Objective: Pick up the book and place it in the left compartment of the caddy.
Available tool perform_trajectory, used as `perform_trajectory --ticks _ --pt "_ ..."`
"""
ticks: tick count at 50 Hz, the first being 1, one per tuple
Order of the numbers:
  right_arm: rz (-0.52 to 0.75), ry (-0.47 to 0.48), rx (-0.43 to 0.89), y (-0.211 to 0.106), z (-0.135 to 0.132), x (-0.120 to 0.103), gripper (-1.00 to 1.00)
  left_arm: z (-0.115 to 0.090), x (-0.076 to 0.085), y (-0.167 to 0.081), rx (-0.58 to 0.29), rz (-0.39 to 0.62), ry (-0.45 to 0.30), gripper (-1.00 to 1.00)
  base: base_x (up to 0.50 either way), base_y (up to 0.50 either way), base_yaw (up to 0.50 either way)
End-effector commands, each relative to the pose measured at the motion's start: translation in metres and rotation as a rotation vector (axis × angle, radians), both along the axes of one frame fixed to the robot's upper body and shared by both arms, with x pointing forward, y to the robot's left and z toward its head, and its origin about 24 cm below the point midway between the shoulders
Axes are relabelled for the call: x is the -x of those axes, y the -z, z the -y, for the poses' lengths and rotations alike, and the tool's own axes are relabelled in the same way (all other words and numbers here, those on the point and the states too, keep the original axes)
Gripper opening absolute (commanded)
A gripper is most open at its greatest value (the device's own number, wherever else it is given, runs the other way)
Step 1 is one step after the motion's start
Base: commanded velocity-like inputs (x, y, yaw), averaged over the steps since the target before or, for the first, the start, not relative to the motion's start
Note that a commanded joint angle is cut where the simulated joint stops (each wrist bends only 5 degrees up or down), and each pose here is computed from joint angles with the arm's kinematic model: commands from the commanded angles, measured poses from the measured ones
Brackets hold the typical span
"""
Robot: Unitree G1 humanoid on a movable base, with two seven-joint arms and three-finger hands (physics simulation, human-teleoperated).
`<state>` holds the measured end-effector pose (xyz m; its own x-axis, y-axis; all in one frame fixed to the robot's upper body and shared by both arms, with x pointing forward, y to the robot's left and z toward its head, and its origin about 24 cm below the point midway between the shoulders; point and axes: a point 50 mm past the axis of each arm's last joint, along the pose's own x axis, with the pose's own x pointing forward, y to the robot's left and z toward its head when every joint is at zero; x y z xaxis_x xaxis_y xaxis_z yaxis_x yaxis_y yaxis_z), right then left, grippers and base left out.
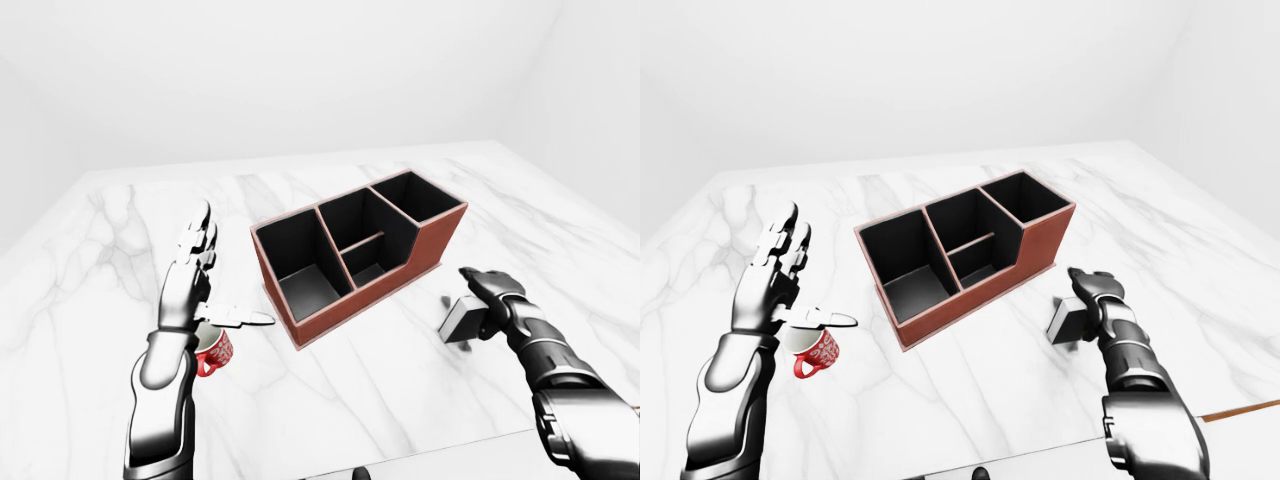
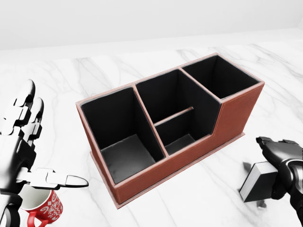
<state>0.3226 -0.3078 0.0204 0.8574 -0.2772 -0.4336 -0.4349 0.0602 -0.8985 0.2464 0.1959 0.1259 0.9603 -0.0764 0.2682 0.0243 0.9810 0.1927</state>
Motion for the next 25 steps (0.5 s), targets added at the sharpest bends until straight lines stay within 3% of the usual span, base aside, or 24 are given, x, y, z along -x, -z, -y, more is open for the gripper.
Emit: perform_trajectory --ticks 1,25 --pt "-0.02 0.0 0.007 0.006 0.0004 0.0038 -1.0 -0.0008 0.001 0.0004 0.001 -0.001 -0.006 1.0 0.0 0.0 0.0" --pt "-0.023 -0.01 0.015 0.0021 0.0016 0.0034 -1.0 -0.0027 0.0024 0.0026 0.006 -0.01 -0.009 1.0 0.0 0.0 0.0"
